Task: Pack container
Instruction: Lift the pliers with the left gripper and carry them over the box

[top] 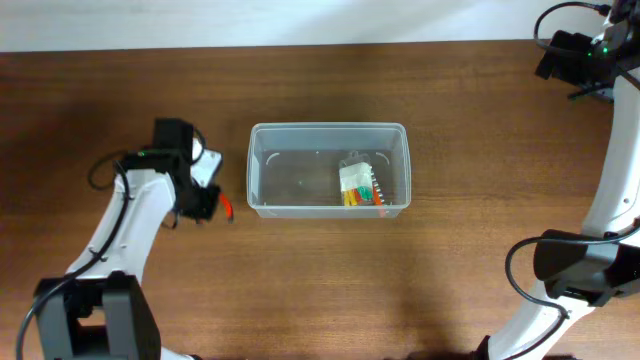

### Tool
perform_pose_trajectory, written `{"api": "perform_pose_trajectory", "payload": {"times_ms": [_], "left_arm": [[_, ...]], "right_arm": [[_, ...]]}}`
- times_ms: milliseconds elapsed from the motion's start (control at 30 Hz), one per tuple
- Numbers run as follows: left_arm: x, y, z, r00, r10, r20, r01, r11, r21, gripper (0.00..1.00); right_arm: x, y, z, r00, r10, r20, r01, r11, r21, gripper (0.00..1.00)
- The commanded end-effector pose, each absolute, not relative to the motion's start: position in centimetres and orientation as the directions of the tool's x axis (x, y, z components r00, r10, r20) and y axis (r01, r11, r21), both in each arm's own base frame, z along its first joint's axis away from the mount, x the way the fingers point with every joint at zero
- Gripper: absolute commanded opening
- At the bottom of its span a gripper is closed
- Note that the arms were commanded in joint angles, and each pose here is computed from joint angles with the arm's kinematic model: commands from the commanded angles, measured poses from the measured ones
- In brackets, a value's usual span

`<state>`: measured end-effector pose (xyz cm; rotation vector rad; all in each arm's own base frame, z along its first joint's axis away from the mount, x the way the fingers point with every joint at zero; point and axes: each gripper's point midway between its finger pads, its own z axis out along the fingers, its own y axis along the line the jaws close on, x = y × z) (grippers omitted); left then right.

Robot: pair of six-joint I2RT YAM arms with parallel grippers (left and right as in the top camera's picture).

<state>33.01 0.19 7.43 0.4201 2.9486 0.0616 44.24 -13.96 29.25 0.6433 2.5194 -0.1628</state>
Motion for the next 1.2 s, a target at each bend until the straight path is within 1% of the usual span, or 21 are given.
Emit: {"api": "perform_pose_trajectory", "payload": {"times_ms": [0, 100, 233, 367, 433, 633, 767, 900, 1067, 1167], "left_arm": [[35.7, 0.3, 10.9, -0.933, 0.276, -0.231, 0.262, 0.961, 0.087, 0.02], [36.9, -0.3, 13.6, -0.919, 0.282, -0.275, 0.269, 0.959, 0.085, 0.02], [37.8, -2.9, 16.5, -0.889, 0.304, -0.342, 0.318, 0.948, 0.016, 0.02], [38.2, -5.7, 18.0, -0.870, 0.310, -0.384, 0.349, 0.936, -0.034, 0.02], [38.1, -7.1, 18.3, -0.864, 0.316, -0.391, 0.362, 0.931, -0.047, 0.02], [37.5, -11.5, 18.5, -0.817, 0.407, -0.409, 0.464, 0.885, -0.044, 0.02], [37.5, -15.5, 19.1, -0.757, 0.464, -0.461, 0.537, 0.843, -0.033, 0.02], [37.6, -18.1, 19.7, -0.718, 0.478, -0.506, 0.569, 0.822, -0.032, 0.02], [38.7, -19.5, 20.7, -0.671, 0.476, -0.569, 0.588, 0.809, -0.016, 0.02], [39.1, -19.6, 20.5, -0.667, 0.475, -0.574, 0.588, 0.809, -0.014, 0.02]], "right_arm": [[44.2, -13.9, 30.2, -0.735, 0.401, -0.547, 0.473, 0.881, 0.010, 0.99], [44.2, -13.9, 30.2, -0.735, 0.401, -0.546, 0.473, 0.881, 0.010, 0.99], [44.2, -13.9, 30.2, -0.735, 0.401, -0.547, 0.473, 0.881, 0.010, 0.99], [44.2, -13.9, 30.2, -0.735, 0.401, -0.546, 0.473, 0.881, 0.010, 0.99], [44.2, -13.9, 30.2, -0.735, 0.401, -0.546, 0.473, 0.881, 0.010, 0.99], [44.2, -13.9, 30.2, -0.735, 0.401, -0.546, 0.473, 0.881, 0.010, 0.99], [44.2, -13.9, 30.2, -0.735, 0.401, -0.546, 0.473, 0.881, 0.010, 0.99], [44.2, -13.9, 30.2, -0.735, 0.401, -0.546, 0.473, 0.881, 0.010, 0.99], [44.2, -13.9, 30.2, -0.735, 0.401, -0.546, 0.473, 0.881, 0.010, 0.99], [44.2, -13.9, 30.2, -0.735, 0.401, -0.546, 0.473, 0.881, 0.010, 0.99]]}}
